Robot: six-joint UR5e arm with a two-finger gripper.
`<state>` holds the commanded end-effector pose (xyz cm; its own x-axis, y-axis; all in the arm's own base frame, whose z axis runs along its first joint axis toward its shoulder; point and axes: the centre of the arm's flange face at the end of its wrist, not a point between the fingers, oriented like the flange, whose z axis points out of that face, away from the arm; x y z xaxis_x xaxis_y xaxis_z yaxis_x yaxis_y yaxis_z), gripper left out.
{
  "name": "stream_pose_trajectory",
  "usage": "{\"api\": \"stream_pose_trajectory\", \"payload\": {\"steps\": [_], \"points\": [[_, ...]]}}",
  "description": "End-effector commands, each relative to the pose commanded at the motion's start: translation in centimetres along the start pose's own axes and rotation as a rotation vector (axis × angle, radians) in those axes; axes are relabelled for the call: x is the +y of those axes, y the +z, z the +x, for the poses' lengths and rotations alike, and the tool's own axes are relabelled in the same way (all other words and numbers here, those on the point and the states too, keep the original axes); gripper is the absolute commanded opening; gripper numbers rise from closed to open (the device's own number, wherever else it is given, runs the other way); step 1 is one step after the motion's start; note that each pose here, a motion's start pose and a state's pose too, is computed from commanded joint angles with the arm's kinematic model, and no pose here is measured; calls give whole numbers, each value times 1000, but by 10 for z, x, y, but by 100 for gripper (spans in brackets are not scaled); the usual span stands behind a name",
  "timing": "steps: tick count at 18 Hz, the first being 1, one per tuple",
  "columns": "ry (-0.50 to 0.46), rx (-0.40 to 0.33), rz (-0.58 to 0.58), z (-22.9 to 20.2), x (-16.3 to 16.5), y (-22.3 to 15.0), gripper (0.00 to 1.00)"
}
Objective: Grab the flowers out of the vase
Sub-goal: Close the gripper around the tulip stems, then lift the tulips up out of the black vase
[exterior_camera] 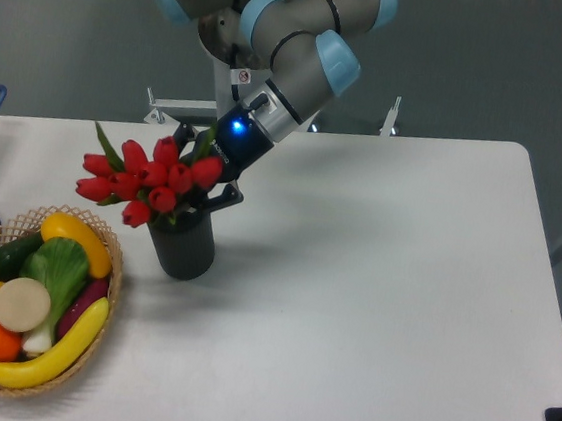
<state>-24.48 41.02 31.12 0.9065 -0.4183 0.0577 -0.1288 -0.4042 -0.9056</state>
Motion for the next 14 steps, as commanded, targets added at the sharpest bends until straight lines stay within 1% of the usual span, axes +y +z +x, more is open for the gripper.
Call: {"api": "stream_pose_trajectory", "payload": {"steps": [5,7,10,13,14], "points": [[-57,-21,48,5,-26,-15,0],[-69,-41,56,4,-33,-25,0],[-97,-46,105,3,-55,-36,0],[-148,-74,142,-5,-76,-57,0],[-183,-82,157,-10,-85,-66,0]]}}
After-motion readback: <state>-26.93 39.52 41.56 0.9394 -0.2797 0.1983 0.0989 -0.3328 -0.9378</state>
